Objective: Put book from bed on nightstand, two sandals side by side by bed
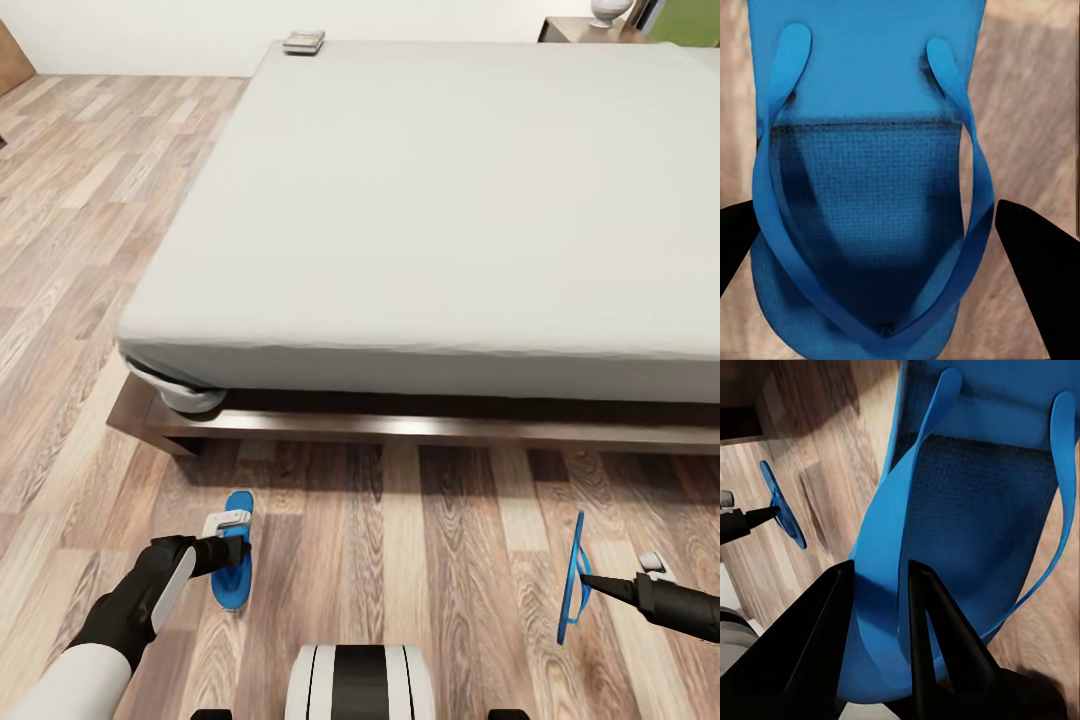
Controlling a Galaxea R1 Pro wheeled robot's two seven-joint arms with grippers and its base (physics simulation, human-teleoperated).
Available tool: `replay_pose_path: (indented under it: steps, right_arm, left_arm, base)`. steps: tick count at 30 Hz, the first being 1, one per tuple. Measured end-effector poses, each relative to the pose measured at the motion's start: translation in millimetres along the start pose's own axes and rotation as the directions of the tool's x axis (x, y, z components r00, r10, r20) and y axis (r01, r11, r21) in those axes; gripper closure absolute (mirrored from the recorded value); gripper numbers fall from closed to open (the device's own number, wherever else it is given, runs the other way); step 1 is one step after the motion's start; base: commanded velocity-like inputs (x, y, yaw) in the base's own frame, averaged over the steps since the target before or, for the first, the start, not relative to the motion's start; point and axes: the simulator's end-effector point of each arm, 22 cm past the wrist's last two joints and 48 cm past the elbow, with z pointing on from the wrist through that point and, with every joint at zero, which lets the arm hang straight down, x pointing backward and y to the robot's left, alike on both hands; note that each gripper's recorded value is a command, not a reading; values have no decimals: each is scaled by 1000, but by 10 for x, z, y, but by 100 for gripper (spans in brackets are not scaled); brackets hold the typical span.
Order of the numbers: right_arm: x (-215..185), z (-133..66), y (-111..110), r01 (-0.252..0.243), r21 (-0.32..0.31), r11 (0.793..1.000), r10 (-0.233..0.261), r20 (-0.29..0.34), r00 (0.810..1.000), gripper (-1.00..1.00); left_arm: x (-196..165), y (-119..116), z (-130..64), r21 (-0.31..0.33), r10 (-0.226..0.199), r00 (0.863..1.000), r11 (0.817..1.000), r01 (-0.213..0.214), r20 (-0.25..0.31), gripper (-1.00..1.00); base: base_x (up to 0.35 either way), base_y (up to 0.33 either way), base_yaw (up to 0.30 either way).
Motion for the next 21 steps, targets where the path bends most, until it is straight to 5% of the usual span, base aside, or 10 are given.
replay_pose_path:
  steps: [21]
  right_arm:
    - [83, 71, -136, -26, 14, 1000, 26, -22, 999, 100]
  left_arm:
    - [163, 45, 145, -5, -9, 999, 1000, 9, -39, 100]
  base:
    - [43, 0, 0]
